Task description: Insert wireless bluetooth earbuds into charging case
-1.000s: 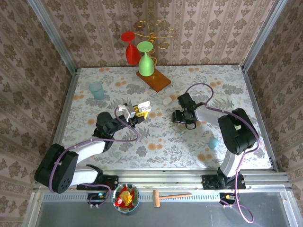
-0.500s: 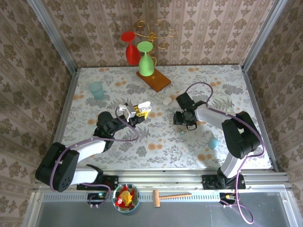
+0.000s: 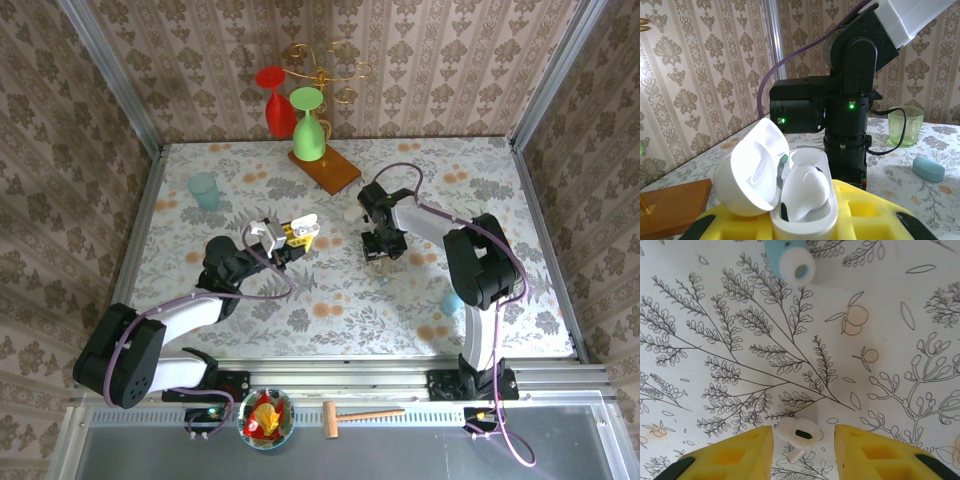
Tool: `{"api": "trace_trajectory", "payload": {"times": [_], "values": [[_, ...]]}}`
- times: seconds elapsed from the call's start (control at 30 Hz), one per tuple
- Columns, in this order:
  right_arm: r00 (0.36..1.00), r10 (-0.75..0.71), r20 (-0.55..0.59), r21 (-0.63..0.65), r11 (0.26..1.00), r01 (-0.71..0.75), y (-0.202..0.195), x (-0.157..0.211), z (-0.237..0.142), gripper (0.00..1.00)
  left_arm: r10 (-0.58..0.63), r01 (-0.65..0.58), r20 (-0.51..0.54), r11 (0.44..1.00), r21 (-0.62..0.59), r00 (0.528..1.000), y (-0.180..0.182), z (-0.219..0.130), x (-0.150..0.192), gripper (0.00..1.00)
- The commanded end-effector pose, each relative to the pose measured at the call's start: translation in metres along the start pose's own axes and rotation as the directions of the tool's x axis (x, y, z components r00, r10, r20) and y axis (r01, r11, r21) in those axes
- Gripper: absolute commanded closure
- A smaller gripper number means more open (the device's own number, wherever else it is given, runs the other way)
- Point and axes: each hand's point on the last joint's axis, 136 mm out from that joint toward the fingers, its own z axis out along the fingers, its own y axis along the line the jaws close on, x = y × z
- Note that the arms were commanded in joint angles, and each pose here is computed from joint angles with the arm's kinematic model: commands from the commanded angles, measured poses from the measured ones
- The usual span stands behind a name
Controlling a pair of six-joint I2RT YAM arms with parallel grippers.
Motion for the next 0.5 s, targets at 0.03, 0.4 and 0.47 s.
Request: {"api": "trace_trajectory", "payload": {"times": [0.03,0.4,0.47], "values": [[0.993,-0.073,-0.093,-0.024,0.997,0.071,0.003,0.011,0.003,0.63,0.044,-0.044,0.029,0.999,0.003,0.999,0.001,0.004,-0.014,0.99],[0.987,-0.085,-0.133,-0.027,0.996,0.082,0.003,0.011,0.015,0.67,0.043,-0.043,0.023,0.999,0.000,0.999,0.003,0.004,-0.013,0.99],[0.987,-0.082,-0.138,-0.023,0.997,0.080,0.003,0.012,0.017,0.70,0.042,-0.042,0.024,0.999,0.001,0.999,0.003,0.004,-0.013,0.99]]}}
